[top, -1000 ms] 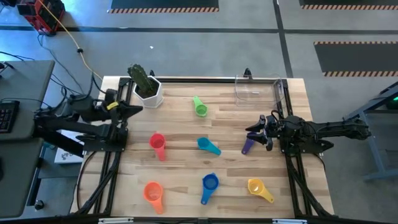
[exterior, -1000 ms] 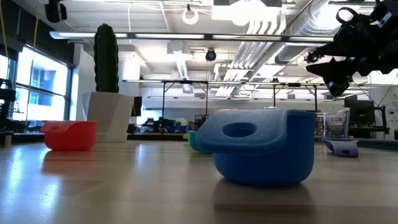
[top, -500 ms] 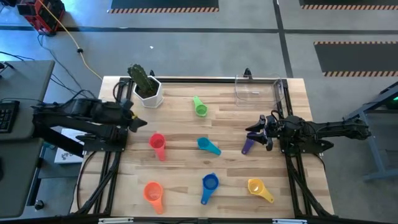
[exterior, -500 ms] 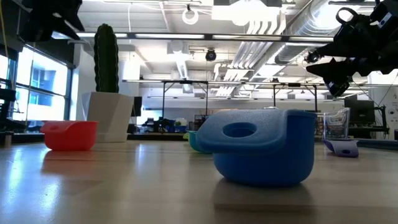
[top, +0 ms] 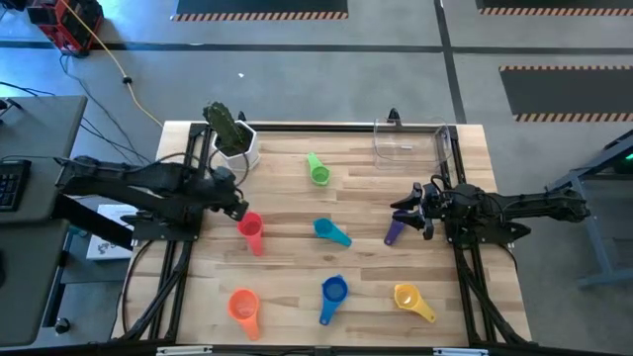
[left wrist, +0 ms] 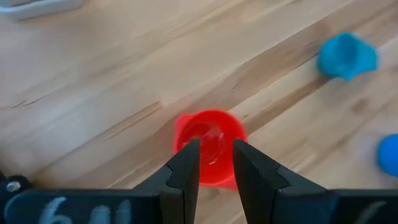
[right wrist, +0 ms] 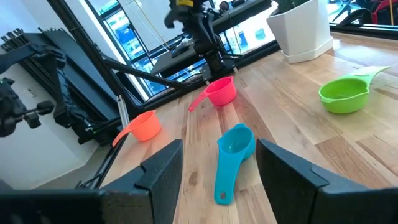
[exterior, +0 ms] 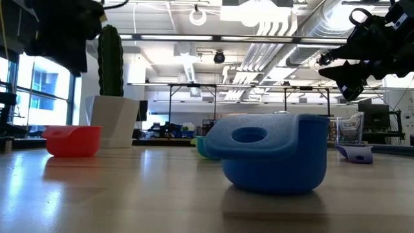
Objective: Nest measuring cups in basket
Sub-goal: Stack the pink measuring cup on the orange measuring cup
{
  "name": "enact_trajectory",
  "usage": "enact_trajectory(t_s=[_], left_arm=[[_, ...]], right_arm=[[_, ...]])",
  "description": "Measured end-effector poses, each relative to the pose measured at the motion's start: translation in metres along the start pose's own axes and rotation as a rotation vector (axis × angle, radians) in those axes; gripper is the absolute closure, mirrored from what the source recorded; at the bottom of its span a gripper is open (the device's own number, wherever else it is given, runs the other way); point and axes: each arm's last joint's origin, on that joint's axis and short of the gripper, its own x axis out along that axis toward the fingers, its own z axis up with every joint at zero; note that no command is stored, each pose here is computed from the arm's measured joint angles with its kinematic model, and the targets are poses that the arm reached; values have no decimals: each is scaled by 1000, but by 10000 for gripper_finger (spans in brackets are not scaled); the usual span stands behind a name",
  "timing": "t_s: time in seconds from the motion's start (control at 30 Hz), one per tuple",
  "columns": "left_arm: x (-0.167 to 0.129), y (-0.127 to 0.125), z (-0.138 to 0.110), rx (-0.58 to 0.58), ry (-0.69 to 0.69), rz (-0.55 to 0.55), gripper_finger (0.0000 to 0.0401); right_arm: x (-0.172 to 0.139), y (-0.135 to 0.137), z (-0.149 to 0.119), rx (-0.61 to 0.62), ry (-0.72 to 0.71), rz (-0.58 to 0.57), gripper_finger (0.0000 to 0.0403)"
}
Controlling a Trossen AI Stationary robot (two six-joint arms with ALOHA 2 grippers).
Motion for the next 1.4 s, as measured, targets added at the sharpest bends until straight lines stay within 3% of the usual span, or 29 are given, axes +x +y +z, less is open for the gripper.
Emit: enact_trajectory(t_s=[0.57, 1.4], left_arm=[[48, -18, -3, 38, 178, 240, 316], [91, -27, -9, 116, 275, 407, 316]], right_arm=[[0, 0, 0, 0, 0, 0, 208], [0, 0, 0, 0, 0, 0, 208]])
